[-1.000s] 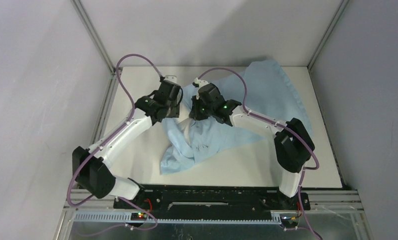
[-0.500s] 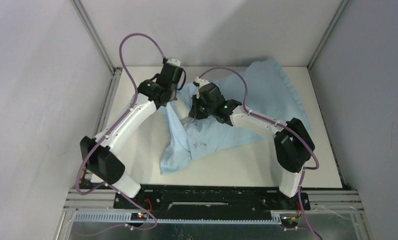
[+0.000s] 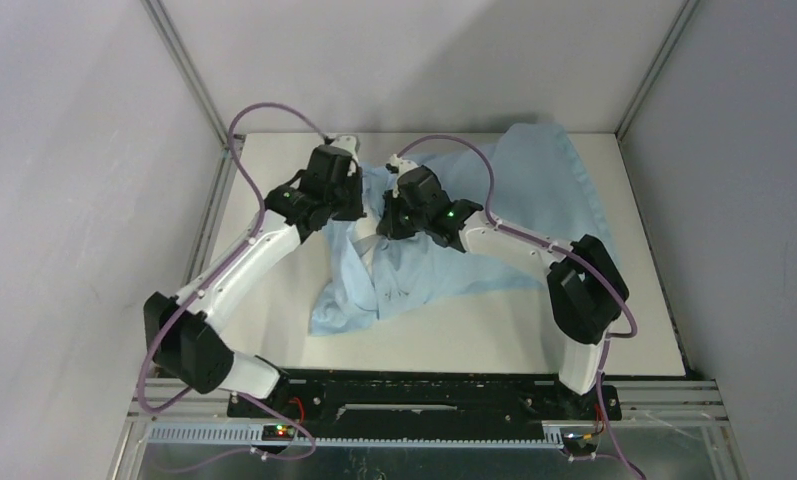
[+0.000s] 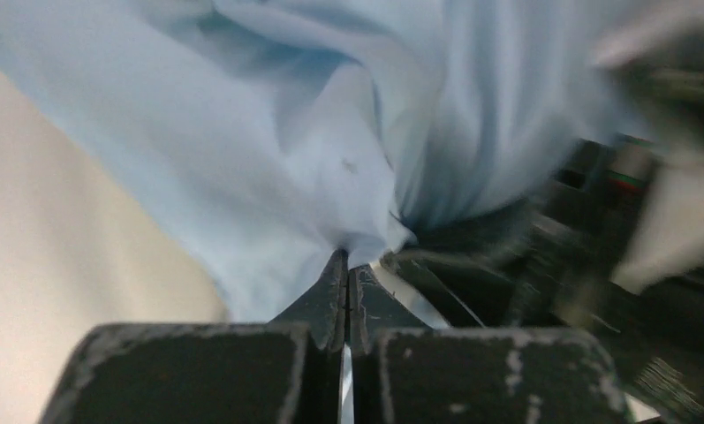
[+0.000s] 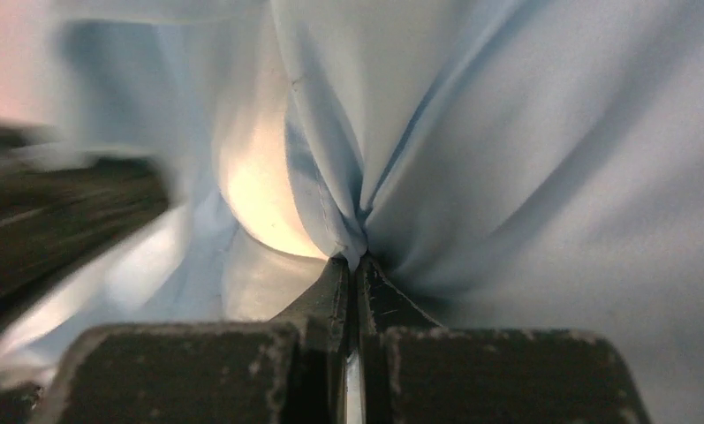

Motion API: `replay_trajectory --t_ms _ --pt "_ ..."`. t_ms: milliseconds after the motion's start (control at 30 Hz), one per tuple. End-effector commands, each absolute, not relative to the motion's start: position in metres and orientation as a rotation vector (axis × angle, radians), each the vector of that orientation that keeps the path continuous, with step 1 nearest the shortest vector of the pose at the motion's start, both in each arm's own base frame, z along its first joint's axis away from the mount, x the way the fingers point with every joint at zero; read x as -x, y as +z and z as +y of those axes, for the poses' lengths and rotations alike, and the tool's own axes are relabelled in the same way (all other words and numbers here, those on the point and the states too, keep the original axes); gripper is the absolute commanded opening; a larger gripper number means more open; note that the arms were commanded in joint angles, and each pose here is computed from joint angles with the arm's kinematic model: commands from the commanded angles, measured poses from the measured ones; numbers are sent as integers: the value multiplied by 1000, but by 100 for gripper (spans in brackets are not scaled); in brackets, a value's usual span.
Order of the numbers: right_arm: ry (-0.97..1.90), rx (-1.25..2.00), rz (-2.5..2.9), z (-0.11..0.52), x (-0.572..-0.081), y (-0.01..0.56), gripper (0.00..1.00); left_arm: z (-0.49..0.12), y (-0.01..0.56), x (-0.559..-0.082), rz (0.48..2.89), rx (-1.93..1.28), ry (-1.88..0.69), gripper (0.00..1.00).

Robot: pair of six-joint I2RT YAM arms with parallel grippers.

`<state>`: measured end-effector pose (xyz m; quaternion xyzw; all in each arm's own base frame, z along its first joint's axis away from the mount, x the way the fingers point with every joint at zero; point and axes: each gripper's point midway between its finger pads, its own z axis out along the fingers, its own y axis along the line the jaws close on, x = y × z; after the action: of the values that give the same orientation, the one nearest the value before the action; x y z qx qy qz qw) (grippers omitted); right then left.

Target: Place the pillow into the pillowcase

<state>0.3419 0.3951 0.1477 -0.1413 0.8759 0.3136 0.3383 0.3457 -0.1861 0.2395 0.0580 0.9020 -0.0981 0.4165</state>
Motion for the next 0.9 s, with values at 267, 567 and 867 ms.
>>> replay_trajectory --t_ms 267,567,867 --pt "810 372 2178 370 -321 242 0 -212 203 -384 2253 17 -654 0" --pt "832 406 2077 351 -302 310 0 -209 195 -421 2303 15 -562 0" --pt "781 359 2182 322 -320 276 2 -215 211 -435 2278 -6 -570 0"
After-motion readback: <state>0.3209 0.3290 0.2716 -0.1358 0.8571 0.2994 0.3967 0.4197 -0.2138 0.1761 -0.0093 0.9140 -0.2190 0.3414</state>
